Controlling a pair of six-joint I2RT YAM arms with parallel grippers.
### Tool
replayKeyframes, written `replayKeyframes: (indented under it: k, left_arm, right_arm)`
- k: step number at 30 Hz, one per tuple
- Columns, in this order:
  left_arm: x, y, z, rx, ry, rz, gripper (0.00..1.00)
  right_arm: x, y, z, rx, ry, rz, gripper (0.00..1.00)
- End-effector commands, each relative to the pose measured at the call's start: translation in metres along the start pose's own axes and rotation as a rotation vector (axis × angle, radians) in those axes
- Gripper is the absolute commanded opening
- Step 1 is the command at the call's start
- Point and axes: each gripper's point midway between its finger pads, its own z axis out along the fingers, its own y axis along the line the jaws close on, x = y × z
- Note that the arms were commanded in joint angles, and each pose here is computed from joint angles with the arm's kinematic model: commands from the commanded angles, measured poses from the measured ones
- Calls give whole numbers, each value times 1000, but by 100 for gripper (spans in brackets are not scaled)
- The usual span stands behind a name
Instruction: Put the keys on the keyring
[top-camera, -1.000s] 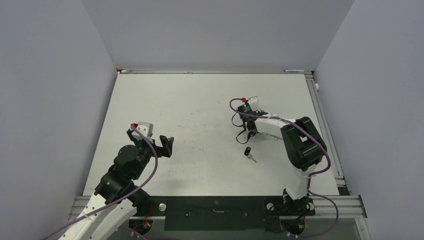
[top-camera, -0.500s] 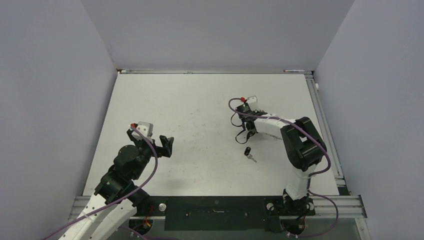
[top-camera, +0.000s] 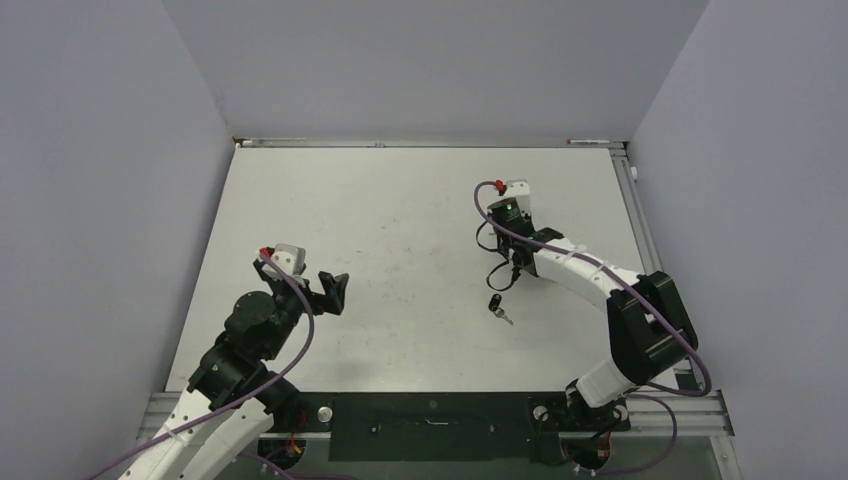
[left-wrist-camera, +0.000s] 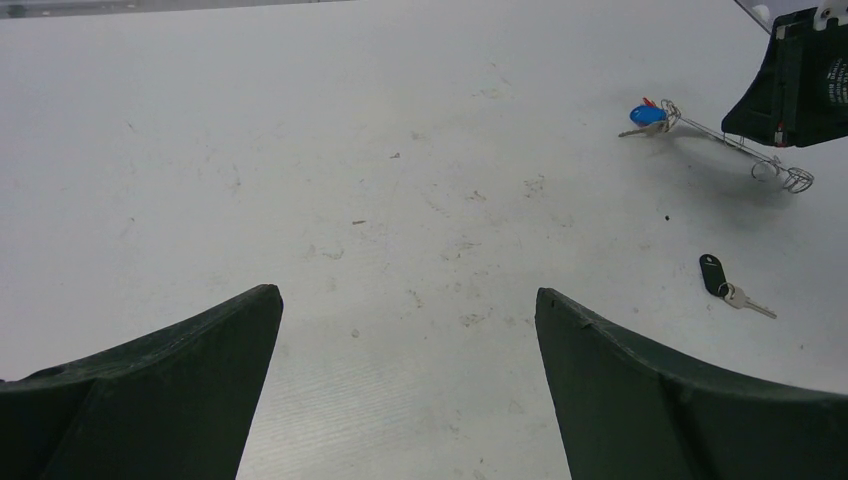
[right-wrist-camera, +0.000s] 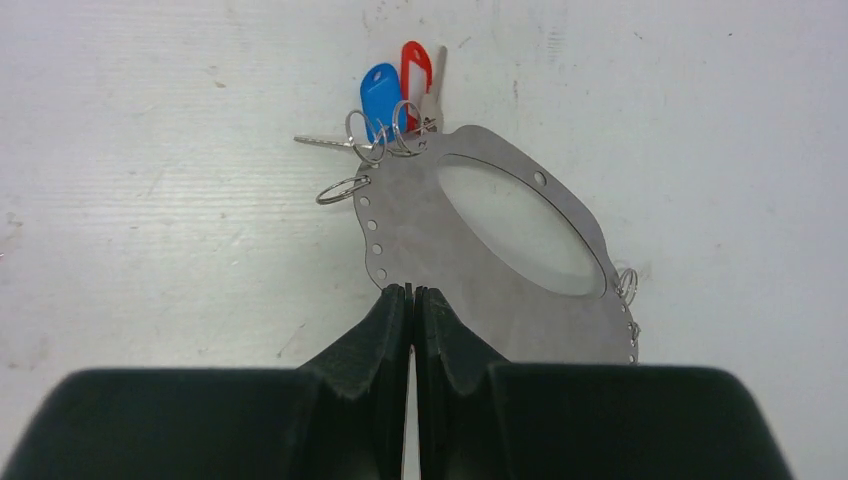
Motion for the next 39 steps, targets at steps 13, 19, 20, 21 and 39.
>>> replayKeyframes:
  k: [13, 19, 20, 21, 39]
  left_arm:
    - [-17, -31, 4, 180, -122, 13, 96]
    - [-26, -42, -3, 266, -218, 48, 96]
    - [-27, -46, -4, 288, -235, 68, 96]
    - [-28, -47, -5, 301, -246, 80, 96]
    - [-56, -111, -30, 679, -450, 352, 97]
  right_arm:
    - [-67, 33, -93, -365, -131, 375, 5]
    - [-86, 45, -122, -455, -68, 538, 5]
    - [-90, 48, -126, -475, -61, 565, 5]
    - [-92, 51, -129, -495, -48, 587, 5]
    - [-107, 105, -183, -706, 91, 637, 5]
